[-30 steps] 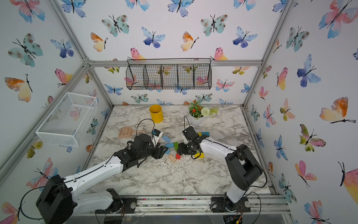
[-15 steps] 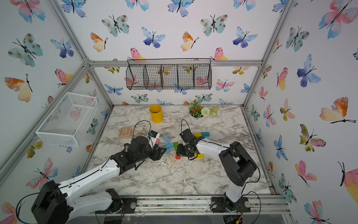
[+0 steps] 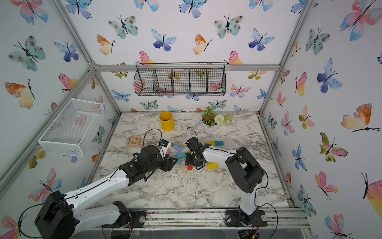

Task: Assemble the letter c with building blocks
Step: Pick up the building block from the center of the board.

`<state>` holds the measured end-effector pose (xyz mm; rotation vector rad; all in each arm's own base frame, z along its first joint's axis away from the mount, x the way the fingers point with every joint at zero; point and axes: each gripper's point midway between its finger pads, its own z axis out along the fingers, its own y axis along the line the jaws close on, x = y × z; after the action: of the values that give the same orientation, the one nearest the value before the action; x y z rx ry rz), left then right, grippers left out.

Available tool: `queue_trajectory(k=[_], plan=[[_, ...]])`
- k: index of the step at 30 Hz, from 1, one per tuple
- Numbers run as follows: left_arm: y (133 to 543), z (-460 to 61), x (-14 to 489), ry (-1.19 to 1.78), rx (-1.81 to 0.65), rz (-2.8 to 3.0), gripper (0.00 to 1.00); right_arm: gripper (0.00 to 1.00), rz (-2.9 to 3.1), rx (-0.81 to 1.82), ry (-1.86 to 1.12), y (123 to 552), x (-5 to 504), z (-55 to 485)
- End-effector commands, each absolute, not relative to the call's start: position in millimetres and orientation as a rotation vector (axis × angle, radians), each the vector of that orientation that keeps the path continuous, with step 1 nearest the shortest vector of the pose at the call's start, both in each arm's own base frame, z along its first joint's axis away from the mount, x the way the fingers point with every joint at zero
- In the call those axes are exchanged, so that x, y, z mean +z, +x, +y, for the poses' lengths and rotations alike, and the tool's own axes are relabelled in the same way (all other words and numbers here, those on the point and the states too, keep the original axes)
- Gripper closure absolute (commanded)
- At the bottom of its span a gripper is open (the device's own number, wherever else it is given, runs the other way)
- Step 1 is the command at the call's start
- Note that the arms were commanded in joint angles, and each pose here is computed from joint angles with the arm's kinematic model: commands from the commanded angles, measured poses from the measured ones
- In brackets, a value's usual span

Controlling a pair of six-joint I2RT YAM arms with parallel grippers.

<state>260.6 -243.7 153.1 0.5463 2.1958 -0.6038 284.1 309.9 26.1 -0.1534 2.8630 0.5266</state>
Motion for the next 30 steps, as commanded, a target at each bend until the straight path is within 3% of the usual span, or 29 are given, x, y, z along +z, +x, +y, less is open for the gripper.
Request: queue_trajectory(k=[1,11,17,22,25,30], plan=[[262,-241,160,0.531,-0.6,2.182,0.35,0.53,2.894,0.365,-0.195,280,21,297],[262,-242,160,0.534,-0.602,2.182,0.35,0.58,2.907,0.179,-0.449,277,21,283],[263,-242,160,0.529,-0.599,2.184,0.35,0.61,2.893,0.213,-0.458,277,26,288],[263,-241,160,0.521,-0.598,2.185,0.35,0.5,2.862,0.379,-0.314,277,36,302],[263,-241,160,0.521,-0.597,2.185,0.35,0.49,2.841,0.47,-0.244,279,39,312],[262,-240,161,0.521,-0.598,2.18,0.35,0.5,2.869,0.385,-0.259,280,30,312]])
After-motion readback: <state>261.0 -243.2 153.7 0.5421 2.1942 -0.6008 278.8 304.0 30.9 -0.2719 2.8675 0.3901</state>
